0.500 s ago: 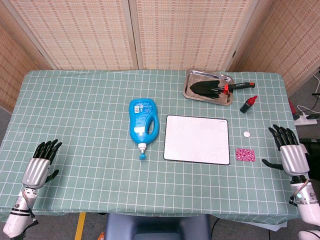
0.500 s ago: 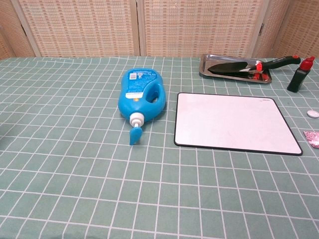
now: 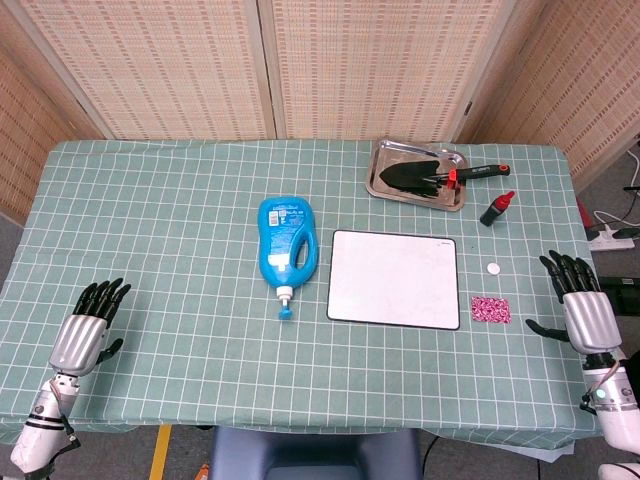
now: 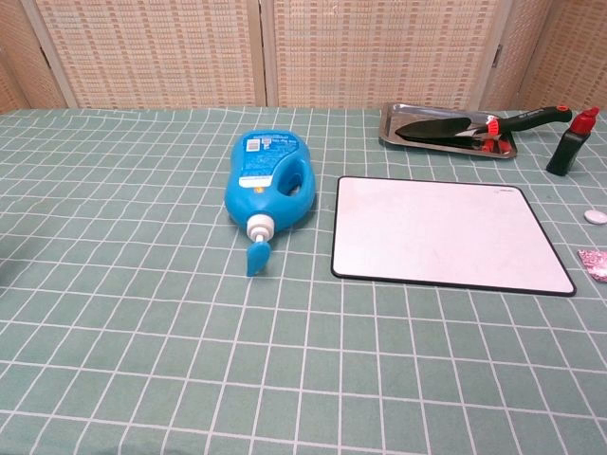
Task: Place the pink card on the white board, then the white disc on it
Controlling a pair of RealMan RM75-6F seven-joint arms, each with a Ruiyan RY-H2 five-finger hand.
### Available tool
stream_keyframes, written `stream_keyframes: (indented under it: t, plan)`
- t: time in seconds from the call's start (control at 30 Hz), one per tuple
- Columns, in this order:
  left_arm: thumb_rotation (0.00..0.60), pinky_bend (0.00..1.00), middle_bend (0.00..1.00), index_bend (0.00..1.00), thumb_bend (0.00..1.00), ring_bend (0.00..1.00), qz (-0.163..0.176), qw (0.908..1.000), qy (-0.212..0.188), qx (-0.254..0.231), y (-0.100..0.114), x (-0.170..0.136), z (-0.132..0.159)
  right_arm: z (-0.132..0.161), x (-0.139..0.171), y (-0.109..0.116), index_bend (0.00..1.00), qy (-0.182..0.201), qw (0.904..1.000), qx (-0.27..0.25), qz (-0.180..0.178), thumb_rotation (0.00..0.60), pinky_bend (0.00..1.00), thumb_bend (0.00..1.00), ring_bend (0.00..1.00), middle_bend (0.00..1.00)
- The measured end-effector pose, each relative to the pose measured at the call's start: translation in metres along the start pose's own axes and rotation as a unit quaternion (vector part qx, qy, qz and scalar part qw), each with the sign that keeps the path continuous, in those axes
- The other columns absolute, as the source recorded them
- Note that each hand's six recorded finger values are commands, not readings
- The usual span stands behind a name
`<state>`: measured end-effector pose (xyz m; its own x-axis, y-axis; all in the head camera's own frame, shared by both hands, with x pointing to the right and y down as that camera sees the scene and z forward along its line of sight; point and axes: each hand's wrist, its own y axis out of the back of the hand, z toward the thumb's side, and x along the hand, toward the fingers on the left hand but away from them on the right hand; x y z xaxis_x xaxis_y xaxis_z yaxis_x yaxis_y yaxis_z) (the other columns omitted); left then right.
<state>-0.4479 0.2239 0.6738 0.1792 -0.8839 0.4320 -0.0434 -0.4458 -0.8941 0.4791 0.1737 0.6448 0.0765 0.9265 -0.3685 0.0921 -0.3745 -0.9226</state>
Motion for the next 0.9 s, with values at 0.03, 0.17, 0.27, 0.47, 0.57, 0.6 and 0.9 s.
stream_keyframes:
  t: [0.03,0.17,0.27,0.47,0.57,0.6,0.9]
  plan:
    - [0.6,0.0,0.0,0.0,0.18,0.0,-0.001,1.0,0.001,-0.001,0.0,0.0,0.0,0.0,0.0,0.001,0.0,-0.001,1.0,0.002,-0.001,0.561,0.0,0.0,0.0,0.0]
    - [0.6,0.0,0.0,0.0,0.18,0.0,-0.001,1.0,0.003,-0.001,0.0,-0.001,-0.001,-0.002,-0.002,0.002,0.0,-0.004,0.9999,0.016,0.0,0.561,0.0,0.0,0.0,0.0]
    - [0.6,0.0,0.0,0.0,0.18,0.0,-0.001,1.0,0.002,-0.003,-0.001,-0.001,0.001,-0.003,-0.003,0.003,0.0,-0.005,0.9995,0.03,0.005,0.561,0.01,0.0,0.0,0.01]
    - [0.6,0.0,0.0,0.0,0.18,0.0,-0.004,1.0,-0.002,-0.002,-0.002,-0.002,0.004,-0.001,-0.008,-0.002,0.0,-0.01,0.9972,0.06,0.042,0.553,0.4,0.0,0.25,0.24]
    - [0.6,0.0,0.0,0.0,0.18,0.0,-0.006,1.0,-0.002,-0.002,-0.002,-0.002,0.004,-0.001,-0.01,-0.007,0.02,-0.02,0.9942,0.072,0.076,0.548,0.77,0.0,0.57,0.54]
    - [0.6,0.0,0.0,0.0,0.18,0.0,-0.007,1.0,-0.002,-0.002,-0.002,-0.002,0.004,0.001,-0.01,-0.009,0.03,-0.023,0.9929,0.078,0.087,0.548,0.82,0.0,0.65,0.63]
    - [0.6,0.0,0.0,0.0,0.18,0.0,-0.012,0.9999,-0.006,-0.003,-0.004,-0.003,0.006,0.019,-0.019,-0.024,0.24,-0.04,0.9721,0.16,0.167,0.546,0.95,0.0,0.85,0.89]
